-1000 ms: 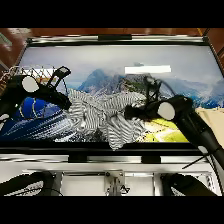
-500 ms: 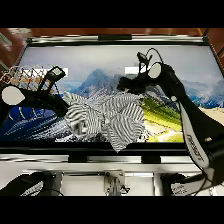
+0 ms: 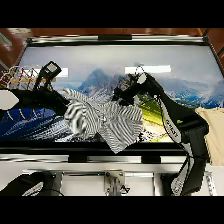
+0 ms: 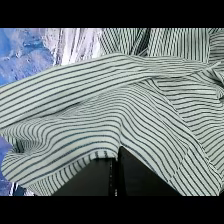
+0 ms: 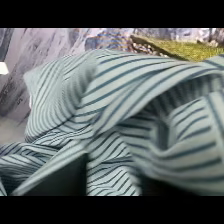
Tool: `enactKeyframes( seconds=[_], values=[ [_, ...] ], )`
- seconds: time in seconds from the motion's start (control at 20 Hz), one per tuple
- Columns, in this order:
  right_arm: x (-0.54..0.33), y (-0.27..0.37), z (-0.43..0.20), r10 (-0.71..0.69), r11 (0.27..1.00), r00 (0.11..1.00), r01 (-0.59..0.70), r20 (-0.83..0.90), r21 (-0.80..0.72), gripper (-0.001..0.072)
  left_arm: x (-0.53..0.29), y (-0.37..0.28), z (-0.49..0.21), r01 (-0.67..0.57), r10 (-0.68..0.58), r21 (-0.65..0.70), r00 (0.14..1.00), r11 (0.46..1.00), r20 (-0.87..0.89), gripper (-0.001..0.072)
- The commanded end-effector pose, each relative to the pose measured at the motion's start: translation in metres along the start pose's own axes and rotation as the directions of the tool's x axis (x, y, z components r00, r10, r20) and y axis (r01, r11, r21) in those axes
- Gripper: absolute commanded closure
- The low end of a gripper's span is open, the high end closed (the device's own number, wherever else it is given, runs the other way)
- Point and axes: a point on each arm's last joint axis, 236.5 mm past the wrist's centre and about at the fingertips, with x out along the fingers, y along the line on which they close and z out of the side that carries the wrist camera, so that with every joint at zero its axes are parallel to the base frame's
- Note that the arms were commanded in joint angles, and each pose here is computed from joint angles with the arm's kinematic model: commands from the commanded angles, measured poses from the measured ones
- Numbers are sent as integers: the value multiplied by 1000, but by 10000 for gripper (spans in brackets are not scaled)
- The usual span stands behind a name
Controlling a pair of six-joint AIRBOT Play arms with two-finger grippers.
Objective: Fold the shirts.
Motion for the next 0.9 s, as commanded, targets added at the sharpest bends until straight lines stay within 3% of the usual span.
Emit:
enactKeyframes(
  seconds=[0.0, 0.05, 0.15, 0.25, 0.45, 0.6, 0.75, 0.85],
  values=[
    [14, 9, 5, 90, 992, 996, -89, -6, 92, 565, -6, 4, 11, -24, 24, 2, 999, 1000, 49, 654],
    [8, 16, 9, 126, 988, 992, -126, 5, 85, 638, -7, 5, 13, -31, 31, 3, 998, 1000, 60, 654],
    [-18, 32, 19, 188, 982, 981, -188, 36, -23, 639, -13, 8, 22, -52, 51, 5, 994, 999, 97, 654],
    [-68, 37, 37, 181, 979, 976, -168, 123, -112, 640, -23, 16, 40, -95, 93, 4, 981, 995, 173, 654],
    [-212, 29, 61, 67, 971, 912, 35, 405, -238, 641, -71, 25, 113, -133, 141, -48, 894, 990, 425, 654],
    [-306, 25, 27, -35, 940, 850, 207, 526, -273, 641, -107, 16, 157, -51, 110, -118, 808, 992, 579, 654],
    [-363, -3, -33, -273, 869, 779, 451, 564, -202, 641, -75, 0, 116, -10, 28, -48, 916, 999, 401, 653],
    [-360, -7, -68, -326, 858, 775, 483, 542, -176, 641, -36, -3, 54, 4, -4, 0, 988, 1000, 152, 653]
  ],
)
